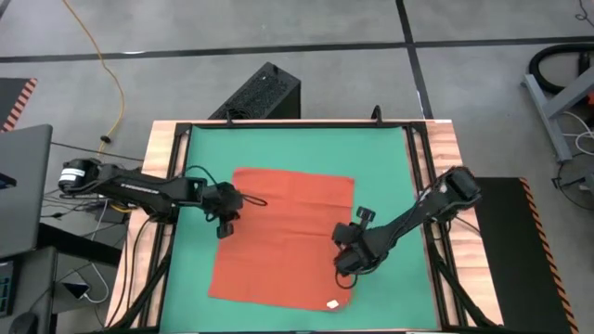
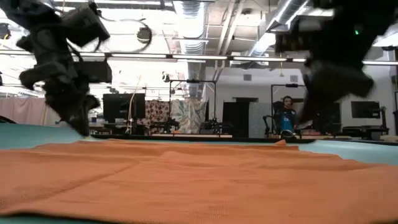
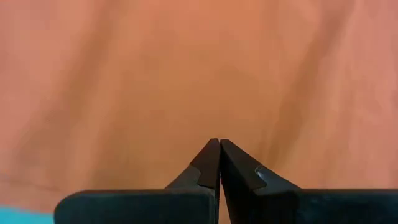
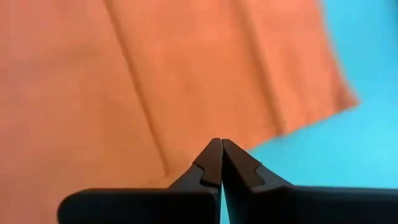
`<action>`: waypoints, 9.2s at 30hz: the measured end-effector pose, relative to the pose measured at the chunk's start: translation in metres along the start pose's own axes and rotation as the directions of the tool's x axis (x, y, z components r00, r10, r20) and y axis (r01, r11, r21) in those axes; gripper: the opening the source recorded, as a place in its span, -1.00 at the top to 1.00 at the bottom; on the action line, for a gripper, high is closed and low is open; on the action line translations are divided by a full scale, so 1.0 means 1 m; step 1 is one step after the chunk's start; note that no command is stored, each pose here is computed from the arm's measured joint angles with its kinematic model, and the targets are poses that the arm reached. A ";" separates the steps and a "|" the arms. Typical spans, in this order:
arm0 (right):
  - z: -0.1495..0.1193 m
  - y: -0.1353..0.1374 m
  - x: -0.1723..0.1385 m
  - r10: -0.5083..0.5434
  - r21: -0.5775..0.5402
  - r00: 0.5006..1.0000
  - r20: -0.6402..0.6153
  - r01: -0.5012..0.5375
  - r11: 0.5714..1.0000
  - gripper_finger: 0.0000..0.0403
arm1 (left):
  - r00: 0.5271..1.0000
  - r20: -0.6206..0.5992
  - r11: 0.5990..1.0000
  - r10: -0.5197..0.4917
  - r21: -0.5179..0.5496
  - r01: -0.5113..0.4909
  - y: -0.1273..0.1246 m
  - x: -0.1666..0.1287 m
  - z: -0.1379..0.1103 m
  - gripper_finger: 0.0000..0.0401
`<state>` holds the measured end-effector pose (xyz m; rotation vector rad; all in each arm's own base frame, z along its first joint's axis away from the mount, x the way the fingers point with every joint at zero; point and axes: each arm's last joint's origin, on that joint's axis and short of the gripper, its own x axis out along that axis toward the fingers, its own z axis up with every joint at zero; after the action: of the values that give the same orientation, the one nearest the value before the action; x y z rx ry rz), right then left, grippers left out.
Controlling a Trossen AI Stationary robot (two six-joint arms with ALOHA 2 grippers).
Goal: Roll towel into tight, uniform cylinder
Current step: Fold the orange table napkin
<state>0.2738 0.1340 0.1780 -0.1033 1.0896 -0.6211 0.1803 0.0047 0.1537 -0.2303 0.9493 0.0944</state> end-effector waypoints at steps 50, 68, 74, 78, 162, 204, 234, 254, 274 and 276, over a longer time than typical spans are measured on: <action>-0.056 0.137 -0.084 0.650 -0.279 0.723 0.234 -0.591 0.757 -0.10 | 0.990 -0.096 0.795 -0.102 0.591 0.139 -0.272 -0.037 -0.066 0.56; -0.080 0.158 -0.057 0.590 -0.304 0.782 0.202 -0.523 0.796 -0.10 | 0.997 -0.043 0.785 0.069 0.619 -0.027 -0.276 -0.017 -0.120 0.48; -0.080 0.158 -0.057 0.592 -0.260 0.781 0.198 -0.540 0.800 -0.10 | 0.982 -0.060 0.769 0.181 0.632 -0.103 -0.268 -0.006 -0.132 0.48; -0.081 0.157 -0.057 0.591 -0.249 0.783 0.194 -0.543 0.802 -0.10 | 0.972 -0.071 0.778 0.223 0.614 -0.134 -0.264 -0.009 -0.136 0.48; 0.074 0.005 -0.116 -0.101 -0.312 0.989 0.108 0.131 0.941 1.00 | 0.710 0.290 0.661 0.641 0.260 -0.704 -0.170 -0.101 0.021 1.00; 0.108 -0.079 -0.019 -0.333 -0.306 0.929 -0.163 0.273 0.912 1.00 | 0.477 0.313 0.428 0.821 0.216 -0.878 -0.072 -0.060 0.019 1.00; 0.105 -0.085 0.009 -0.351 -0.273 0.916 -0.193 0.294 0.916 1.00 | 0.456 0.180 0.422 0.871 0.199 -0.884 -0.035 -0.034 0.053 1.00; 0.099 -0.084 0.029 -0.309 -0.272 0.926 -0.218 0.247 0.930 1.00 | 0.508 0.135 0.476 0.851 0.212 -0.853 -0.021 -0.011 0.034 1.00; 0.091 -0.090 0.065 -0.307 -0.195 0.928 -0.209 0.268 0.943 0.75 | 0.558 0.127 0.525 0.820 0.223 -0.821 -0.023 -0.009 0.036 0.94; 0.090 -0.091 0.067 -0.309 -0.194 0.926 -0.216 0.269 0.943 0.69 | 0.569 0.127 0.534 0.813 0.227 -0.814 -0.023 -0.008 0.037 0.88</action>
<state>0.3329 0.0041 0.2020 -0.3416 1.3775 -0.8266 0.2092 -0.0089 0.1844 0.5007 0.9860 0.8466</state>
